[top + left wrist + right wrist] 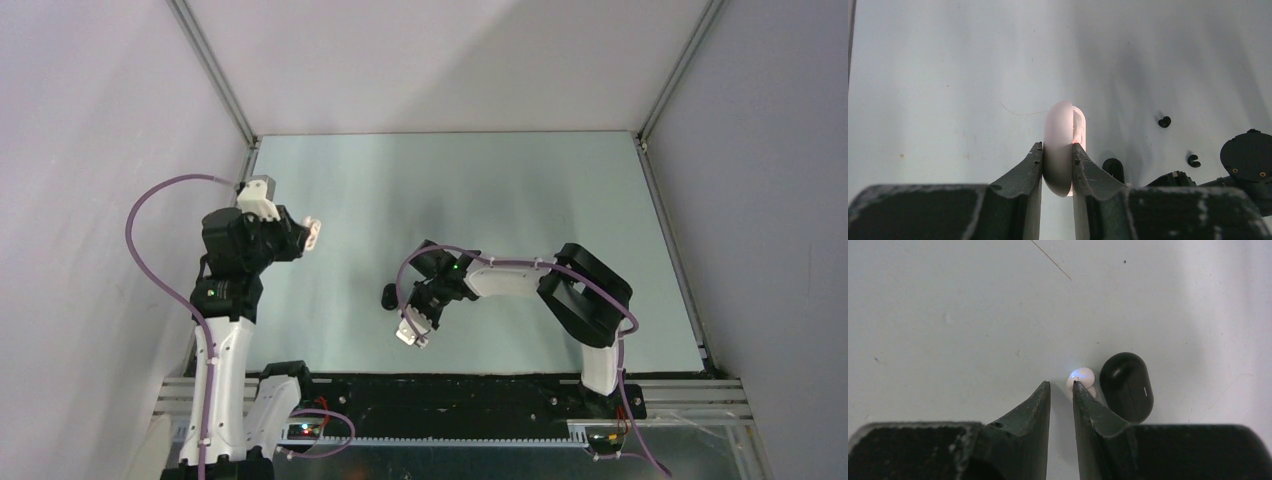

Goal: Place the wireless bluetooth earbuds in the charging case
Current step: Move the left earbud to the center of the board.

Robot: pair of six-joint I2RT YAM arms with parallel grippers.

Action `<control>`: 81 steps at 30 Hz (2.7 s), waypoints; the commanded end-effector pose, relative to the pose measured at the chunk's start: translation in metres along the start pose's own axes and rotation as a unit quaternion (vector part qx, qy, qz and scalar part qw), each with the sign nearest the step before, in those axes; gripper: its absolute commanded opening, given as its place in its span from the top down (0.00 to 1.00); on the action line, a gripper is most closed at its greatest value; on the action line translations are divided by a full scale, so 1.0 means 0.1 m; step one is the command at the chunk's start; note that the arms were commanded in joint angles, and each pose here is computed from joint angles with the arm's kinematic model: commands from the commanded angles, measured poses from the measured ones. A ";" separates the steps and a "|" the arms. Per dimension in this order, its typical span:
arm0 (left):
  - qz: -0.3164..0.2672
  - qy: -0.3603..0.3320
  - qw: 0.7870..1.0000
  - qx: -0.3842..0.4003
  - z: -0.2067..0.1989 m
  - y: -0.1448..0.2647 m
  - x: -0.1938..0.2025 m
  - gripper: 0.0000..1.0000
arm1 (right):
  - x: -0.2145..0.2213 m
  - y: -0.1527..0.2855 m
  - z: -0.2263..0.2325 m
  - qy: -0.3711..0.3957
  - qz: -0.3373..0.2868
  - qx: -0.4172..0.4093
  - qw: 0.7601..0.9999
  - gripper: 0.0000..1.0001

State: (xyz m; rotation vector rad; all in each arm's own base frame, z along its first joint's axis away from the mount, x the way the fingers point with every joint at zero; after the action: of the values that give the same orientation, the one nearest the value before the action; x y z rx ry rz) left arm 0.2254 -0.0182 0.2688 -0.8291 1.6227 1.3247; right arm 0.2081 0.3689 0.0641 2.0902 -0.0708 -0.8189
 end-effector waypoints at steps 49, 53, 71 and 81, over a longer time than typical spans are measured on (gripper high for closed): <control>0.044 0.003 0.987 0.155 -0.46 -0.51 -0.10 1.00 | 0.25 1.02 0.40 -0.808 0.087 0.110 0.572 1.00; 0.042 0.010 0.988 0.151 -0.47 -0.47 -0.08 1.00 | 0.37 0.97 0.42 -0.844 0.122 0.164 0.496 1.00; 0.042 0.013 0.989 0.145 -0.48 -0.33 0.02 1.00 | 0.20 0.64 0.10 -0.843 0.120 0.136 0.507 0.61; 0.033 -0.021 0.990 0.133 -0.44 -0.30 0.02 1.00 | -0.12 1.23 -0.11 -0.669 0.000 0.008 0.744 0.59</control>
State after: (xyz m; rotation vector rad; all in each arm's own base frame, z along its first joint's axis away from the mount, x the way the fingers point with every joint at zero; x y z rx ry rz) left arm 0.2439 -0.0706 0.2517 -0.5936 1.8442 1.1276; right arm 0.2336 0.2986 0.1005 0.6301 -1.3364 -2.3127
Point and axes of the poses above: each gripper's point midway between its finger pads, its own y axis back along the fingers, its own z axis along the line the jaws close on, x = y × z, the point moved 5 cm from there along y, back along the fingers, and after that the axes turned 10 degrees about -y, right-handed, at the moved point
